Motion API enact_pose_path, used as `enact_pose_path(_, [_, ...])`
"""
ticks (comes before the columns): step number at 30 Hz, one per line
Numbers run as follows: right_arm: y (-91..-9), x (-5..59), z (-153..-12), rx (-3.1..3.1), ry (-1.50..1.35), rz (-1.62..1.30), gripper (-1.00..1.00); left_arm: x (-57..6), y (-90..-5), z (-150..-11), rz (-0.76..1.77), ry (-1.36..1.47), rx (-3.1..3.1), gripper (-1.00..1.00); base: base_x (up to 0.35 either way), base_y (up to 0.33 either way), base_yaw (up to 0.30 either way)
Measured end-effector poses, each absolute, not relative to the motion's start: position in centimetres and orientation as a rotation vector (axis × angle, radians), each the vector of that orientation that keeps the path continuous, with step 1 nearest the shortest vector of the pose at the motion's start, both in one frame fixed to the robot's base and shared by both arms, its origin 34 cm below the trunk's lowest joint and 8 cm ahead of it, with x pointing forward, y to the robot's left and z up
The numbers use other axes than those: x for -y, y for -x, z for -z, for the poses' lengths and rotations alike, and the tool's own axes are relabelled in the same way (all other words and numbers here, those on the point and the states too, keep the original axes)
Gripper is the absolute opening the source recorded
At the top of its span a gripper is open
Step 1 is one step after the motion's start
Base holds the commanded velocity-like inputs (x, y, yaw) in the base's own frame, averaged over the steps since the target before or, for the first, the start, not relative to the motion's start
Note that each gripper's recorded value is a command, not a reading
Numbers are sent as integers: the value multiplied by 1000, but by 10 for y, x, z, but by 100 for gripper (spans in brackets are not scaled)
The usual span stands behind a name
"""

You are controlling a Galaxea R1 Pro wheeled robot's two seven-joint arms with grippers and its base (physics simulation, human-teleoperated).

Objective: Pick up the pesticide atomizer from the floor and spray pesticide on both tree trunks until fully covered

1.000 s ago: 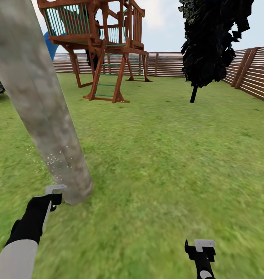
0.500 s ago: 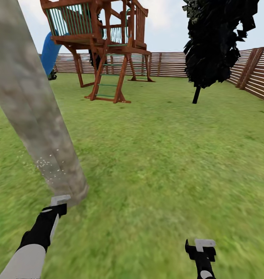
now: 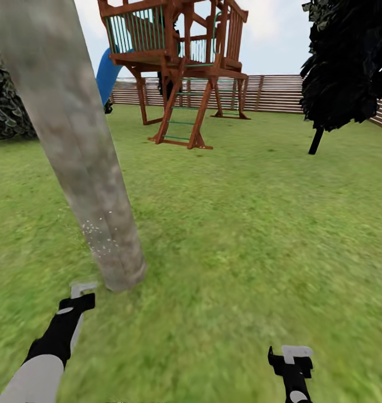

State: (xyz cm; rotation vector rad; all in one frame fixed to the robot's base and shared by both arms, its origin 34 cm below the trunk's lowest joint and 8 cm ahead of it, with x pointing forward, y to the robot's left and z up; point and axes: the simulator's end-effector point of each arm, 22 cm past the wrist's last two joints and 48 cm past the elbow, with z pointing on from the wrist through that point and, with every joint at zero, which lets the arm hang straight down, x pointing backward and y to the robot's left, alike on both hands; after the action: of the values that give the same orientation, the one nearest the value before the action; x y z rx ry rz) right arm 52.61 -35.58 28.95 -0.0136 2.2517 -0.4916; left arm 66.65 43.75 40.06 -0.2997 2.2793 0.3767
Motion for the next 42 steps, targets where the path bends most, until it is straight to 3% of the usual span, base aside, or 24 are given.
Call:
enact_pose_path(10, [-527,357,-290,-2250,14,494,100,-409,-642,-363,-421,329,-2347,-100,36,-262,25])
enact_pose_path(26, [-526,357,-290,-2251,15,492,100,-405,-644,-364,-414,330,-2345,-100,249,-182,0])
enact_pose_path(42, [-526,356,-290,-2252,16,491,100,-406,-645,-366,-415,334,-2341,-100,150,-226,258])
